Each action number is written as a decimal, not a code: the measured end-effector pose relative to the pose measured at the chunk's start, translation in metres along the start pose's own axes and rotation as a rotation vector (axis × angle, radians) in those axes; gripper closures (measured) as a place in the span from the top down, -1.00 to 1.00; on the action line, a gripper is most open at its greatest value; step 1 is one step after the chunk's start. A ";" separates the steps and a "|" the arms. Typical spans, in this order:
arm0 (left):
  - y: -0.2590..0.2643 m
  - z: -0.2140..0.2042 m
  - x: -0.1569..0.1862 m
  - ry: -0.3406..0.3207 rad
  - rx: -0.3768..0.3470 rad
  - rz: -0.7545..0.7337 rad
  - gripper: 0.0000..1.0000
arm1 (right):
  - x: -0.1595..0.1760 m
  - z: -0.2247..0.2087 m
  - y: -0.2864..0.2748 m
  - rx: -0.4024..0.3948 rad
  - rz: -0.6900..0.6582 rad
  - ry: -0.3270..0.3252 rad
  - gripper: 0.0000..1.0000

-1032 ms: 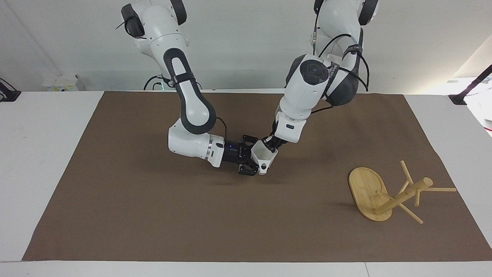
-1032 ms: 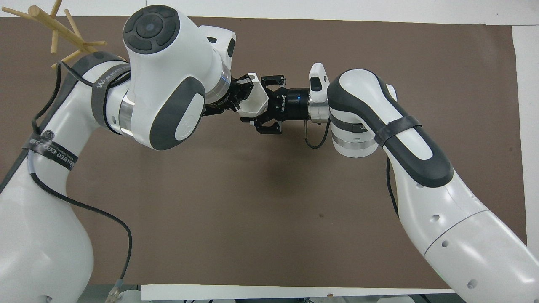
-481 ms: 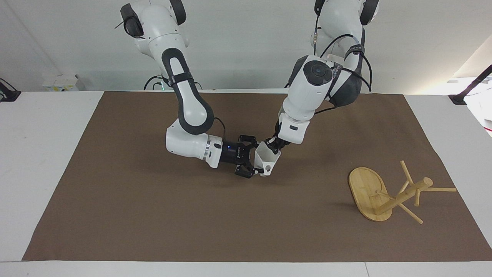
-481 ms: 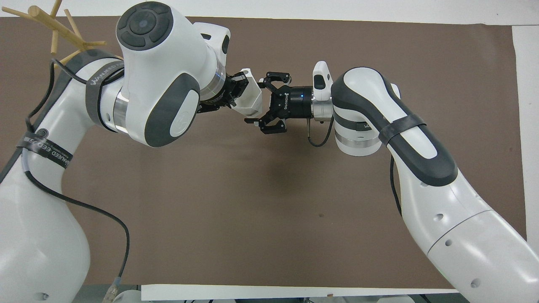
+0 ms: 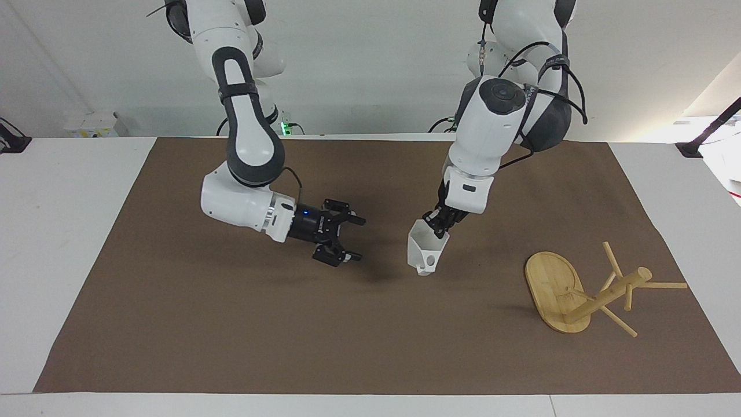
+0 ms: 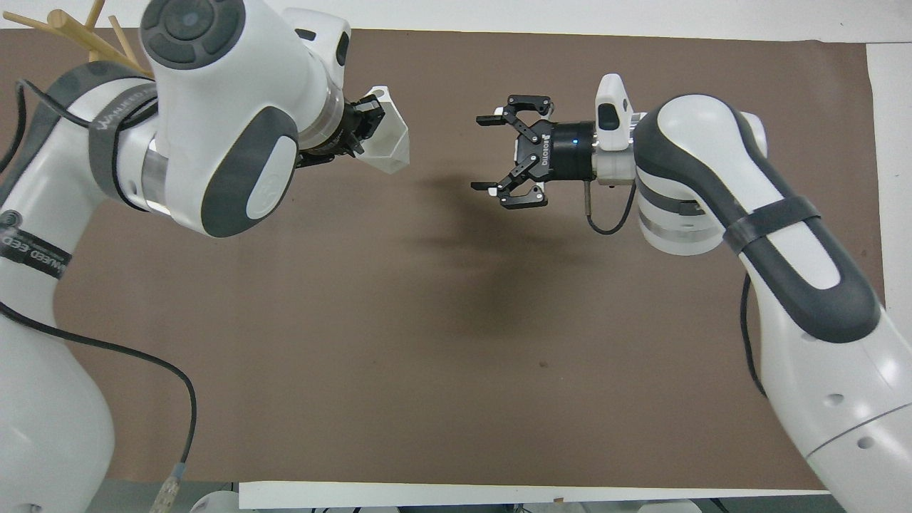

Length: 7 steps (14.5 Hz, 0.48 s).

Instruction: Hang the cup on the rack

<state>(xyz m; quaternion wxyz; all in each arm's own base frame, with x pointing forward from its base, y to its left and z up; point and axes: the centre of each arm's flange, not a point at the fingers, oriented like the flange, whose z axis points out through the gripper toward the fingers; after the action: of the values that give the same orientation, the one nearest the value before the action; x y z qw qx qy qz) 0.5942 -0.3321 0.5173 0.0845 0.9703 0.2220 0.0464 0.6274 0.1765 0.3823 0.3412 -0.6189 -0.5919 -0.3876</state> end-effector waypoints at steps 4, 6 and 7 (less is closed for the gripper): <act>-0.044 -0.010 0.033 0.086 -0.129 -0.094 -0.91 | 0.005 -0.097 -0.003 0.049 0.153 -0.241 1.00; -0.071 -0.011 0.035 0.145 -0.200 -0.131 -0.91 | 0.004 -0.143 -0.008 0.038 0.242 -0.346 1.00; -0.085 -0.011 0.036 0.172 -0.237 -0.156 -0.91 | -0.001 -0.165 -0.010 0.019 0.287 -0.411 1.00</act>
<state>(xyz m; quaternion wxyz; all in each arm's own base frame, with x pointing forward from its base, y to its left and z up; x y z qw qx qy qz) 0.5894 -0.2388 0.5144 0.1822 0.9258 0.2961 0.1482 0.6046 0.0314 0.4581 0.2706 -0.7592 -0.5587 -0.1956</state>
